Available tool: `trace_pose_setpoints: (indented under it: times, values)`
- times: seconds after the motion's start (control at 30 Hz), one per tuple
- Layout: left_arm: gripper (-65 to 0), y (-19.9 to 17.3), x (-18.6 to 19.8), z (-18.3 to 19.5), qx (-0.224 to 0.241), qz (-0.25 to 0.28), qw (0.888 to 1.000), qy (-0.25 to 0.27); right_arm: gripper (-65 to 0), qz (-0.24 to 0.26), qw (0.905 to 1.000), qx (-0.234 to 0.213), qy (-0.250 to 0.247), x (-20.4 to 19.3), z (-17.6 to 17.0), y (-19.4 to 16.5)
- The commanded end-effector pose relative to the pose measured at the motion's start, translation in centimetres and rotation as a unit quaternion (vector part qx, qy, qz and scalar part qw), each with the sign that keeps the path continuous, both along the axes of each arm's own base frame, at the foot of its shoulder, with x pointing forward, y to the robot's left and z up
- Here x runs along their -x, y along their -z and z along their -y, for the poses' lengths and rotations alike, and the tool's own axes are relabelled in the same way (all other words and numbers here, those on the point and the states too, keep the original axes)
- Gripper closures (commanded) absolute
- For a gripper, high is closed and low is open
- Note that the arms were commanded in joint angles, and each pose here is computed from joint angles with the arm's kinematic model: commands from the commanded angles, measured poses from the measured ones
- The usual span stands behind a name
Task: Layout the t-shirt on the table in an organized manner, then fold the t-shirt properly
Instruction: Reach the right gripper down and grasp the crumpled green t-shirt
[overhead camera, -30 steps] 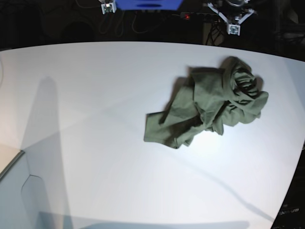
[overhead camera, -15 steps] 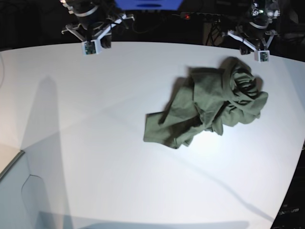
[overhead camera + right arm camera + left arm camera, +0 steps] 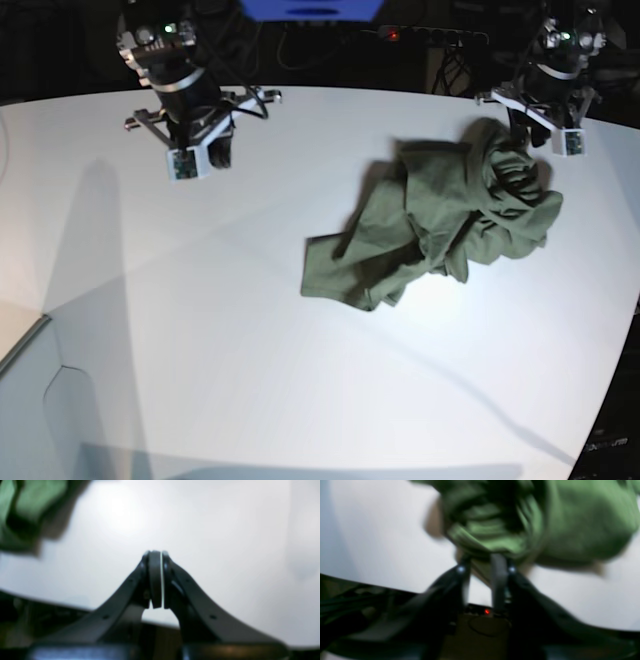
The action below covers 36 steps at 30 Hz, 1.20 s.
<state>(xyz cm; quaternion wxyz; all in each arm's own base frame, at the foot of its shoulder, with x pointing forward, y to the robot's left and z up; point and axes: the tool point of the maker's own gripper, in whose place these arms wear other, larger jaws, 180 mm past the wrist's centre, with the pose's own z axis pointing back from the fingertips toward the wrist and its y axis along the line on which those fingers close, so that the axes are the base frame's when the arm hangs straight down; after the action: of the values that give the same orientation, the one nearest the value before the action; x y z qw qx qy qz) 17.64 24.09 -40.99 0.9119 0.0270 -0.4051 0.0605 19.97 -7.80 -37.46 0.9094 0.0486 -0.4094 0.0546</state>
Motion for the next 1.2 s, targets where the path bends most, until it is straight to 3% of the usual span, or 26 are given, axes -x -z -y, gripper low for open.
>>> trace_pose_setpoints:
  times: [0.0, 0.07, 0.17, 0.37, 0.47, 0.63, 0.9, 1.17]
  values:
    - [-24.3, -0.8, -0.4, 0.0, -0.003, 0.013, 1.0, 0.003, 0.0, 0.024, 0.9997, -0.005, -0.003, -0.9, -0.3, -1.2]
    - [-33.4, -1.2, -0.5, -0.5, -0.007, 0.018, 1.0, -0.002, -0.2, 0.038, 0.9991, -0.009, -0.012, -2.0, -1.0, -1.8]
    - [-42.4, -1.7, -0.8, -1.1, -0.013, 0.025, 1.0, -0.006, -8.4, 0.046, 0.9982, -0.015, -0.036, -3.8, -2.7, -2.8]
    - [-46.0, -2.5, -0.7, -2.9, -0.028, 0.033, 0.999, -0.027, -27.6, 0.072, 0.9919, -0.034, -0.1, -6.8, -7.7, -4.4]
    - [-45.9, -2.7, -0.6, -3.7, -0.034, 0.034, 0.998, -0.034, -33.2, 0.075, 0.9875, -0.046, -0.131, -8.1, -11.0, -4.4]
    - [-45.9, -3.0, 0.3, -5.2, -0.047, 0.03, 0.997, -0.051, -34.9, 0.074, 0.9785, -0.046, -0.187, -10.1, -16.0, -4.0]
    - [-45.9, -3.3, 1.9, -7.8, -0.053, 0.035, 0.991, -0.115, -36.2, 0.049, 0.9588, -0.011, -0.28, -11.5, -23.3, -1.8]
    - [-45.9, -3.8, 2.4, -9.2, -0.064, 0.039, 0.988, -0.137, -36.2, 0.013, 0.9593, 0.018, -0.281, -12.1, -22.7, 2.7]
